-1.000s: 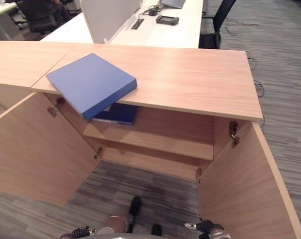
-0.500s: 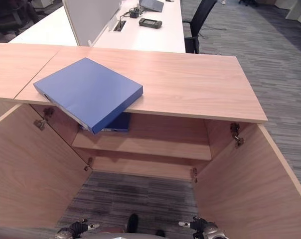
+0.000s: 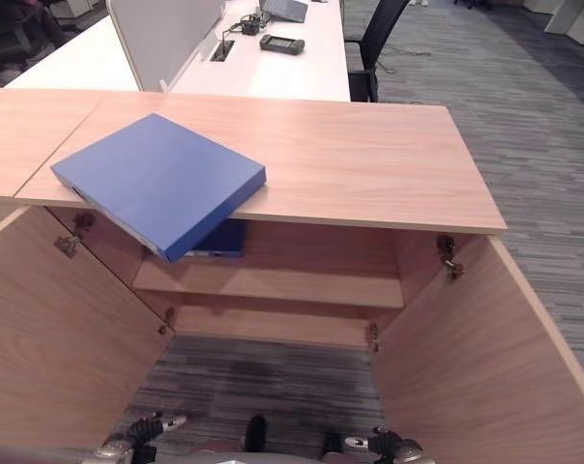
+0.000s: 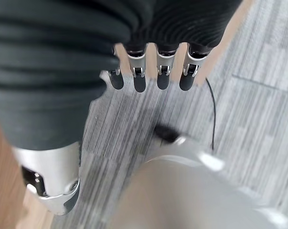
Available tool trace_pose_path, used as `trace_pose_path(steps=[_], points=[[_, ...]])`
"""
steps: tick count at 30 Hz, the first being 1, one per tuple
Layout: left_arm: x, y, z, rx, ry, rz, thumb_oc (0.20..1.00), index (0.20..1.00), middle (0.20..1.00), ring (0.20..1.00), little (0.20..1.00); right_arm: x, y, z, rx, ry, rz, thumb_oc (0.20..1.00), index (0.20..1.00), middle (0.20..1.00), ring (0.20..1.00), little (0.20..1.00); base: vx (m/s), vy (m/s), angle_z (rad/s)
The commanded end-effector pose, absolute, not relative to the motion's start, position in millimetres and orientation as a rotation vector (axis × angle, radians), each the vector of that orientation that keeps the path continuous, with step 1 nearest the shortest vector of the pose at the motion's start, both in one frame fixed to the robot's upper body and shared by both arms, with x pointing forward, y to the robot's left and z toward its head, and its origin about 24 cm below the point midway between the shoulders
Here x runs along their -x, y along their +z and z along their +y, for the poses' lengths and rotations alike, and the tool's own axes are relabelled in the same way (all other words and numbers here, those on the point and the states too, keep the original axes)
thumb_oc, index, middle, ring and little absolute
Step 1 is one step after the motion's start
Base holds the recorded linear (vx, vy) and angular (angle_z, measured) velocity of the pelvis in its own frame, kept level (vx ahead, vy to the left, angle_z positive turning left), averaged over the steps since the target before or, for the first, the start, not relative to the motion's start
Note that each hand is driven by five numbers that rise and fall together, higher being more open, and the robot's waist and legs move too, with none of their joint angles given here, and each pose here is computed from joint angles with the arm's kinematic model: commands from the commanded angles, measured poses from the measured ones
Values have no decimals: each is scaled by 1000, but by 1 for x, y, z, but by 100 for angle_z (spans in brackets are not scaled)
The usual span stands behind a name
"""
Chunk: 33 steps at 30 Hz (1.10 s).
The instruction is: Put the empty folder in the office cabinet
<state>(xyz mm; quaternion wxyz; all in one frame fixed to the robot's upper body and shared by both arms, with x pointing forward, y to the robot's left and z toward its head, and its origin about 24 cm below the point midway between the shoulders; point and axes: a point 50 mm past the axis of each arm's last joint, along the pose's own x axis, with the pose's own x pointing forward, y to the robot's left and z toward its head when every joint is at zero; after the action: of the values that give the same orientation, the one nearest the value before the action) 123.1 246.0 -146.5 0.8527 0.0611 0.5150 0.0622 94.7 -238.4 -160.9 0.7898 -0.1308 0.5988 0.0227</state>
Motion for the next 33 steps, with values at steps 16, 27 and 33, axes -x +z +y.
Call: trace_pose_path(steps=[16,27,33], points=[[-179,-72,262,-92,201,577,1000,1000,1000,1000,1000,-95,-148,-282,295,-152,1267,1000,1000,1000,1000,1000,30,-17,19],[-185,67,320,-716,501,-11,1000,1000,1000,1000,1000,-83,-157,-260,253,-137,1273,1000,1000,1000,1000,1000,69,79,0],[-219,129,307,-1159,478,-333,1000,1000,1000,1000,1000,-93,-156,-257,316,-129,1242,1000,1000,1000,1000,1000,40,21,-18]])
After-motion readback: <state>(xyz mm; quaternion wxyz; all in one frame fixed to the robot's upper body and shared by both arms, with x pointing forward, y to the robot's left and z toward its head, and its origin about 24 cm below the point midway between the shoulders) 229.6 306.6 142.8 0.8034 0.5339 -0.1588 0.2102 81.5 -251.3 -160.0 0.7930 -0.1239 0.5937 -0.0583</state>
